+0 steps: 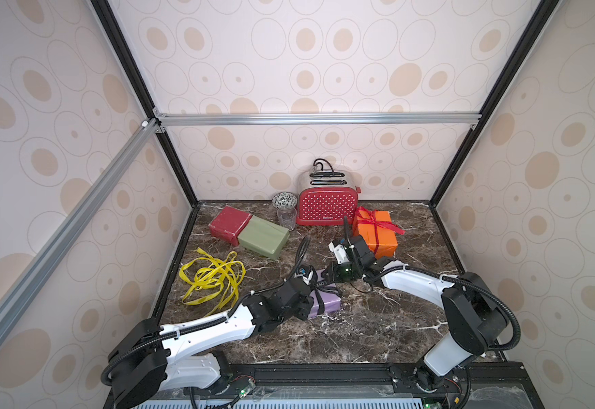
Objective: Untie the ribbon bows on the gift boxes
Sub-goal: Untie the ribbon from the gift box.
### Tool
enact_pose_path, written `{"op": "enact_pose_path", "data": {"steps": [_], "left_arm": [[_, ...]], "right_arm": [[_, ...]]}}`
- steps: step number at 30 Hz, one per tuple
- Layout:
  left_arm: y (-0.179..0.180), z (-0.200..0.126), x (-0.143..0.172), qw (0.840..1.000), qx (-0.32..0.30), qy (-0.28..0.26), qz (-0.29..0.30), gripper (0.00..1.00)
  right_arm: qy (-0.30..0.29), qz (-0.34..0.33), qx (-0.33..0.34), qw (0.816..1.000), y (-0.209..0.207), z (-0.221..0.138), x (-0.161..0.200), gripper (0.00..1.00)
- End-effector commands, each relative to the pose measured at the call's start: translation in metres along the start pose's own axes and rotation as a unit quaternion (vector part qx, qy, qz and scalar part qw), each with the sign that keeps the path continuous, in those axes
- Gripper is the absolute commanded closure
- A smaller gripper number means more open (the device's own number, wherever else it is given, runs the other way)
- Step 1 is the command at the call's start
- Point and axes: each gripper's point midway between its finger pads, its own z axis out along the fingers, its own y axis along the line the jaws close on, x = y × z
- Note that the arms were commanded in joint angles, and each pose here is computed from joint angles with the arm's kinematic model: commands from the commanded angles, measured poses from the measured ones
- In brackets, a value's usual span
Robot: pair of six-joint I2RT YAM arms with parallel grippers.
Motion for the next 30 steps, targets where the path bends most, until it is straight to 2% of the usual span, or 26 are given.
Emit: {"op": "enact_pose_path", "data": {"steps": [1,8,11,15,19,23,30], "left_arm": [[0.013,-0.009,-0.005,0.999,-0.03,-0.029,-0.018,1.0],[0.022,-0.015,0.005,0.998,-0.035,-0.031,-0.032,1.0],[0.034,-0.024,0.006,0.996,-0.048,-0.053,-0.055,1.0],[0.062,-0.038,0.012,0.989,-0.096,-0.083,-0.075,1.0],[0.077,-0.041,0.019,0.985,-0.135,-0.074,-0.081,1.0],[0.097,-0.047,0.026,0.974,-0.183,-0.085,-0.105,1.0],[0.117,-0.061,0.031,0.964,-0.205,-0.102,-0.135,1.0]], "right_arm": [[0.04,0.034,0.091,0.994,-0.047,0.015,0.031,1.0],[0.04,0.039,0.111,0.992,-0.057,0.019,0.034,1.0],[0.039,0.042,0.117,0.991,-0.06,0.02,0.034,1.0],[0.038,0.042,0.12,0.991,-0.061,0.02,0.034,1.0],[0.042,0.042,0.12,0.991,-0.061,0.023,0.034,1.0],[0.042,0.041,0.125,0.99,-0.063,0.023,0.035,1.0],[0.038,0.035,0.134,0.99,-0.064,0.024,0.035,1.0]]}}
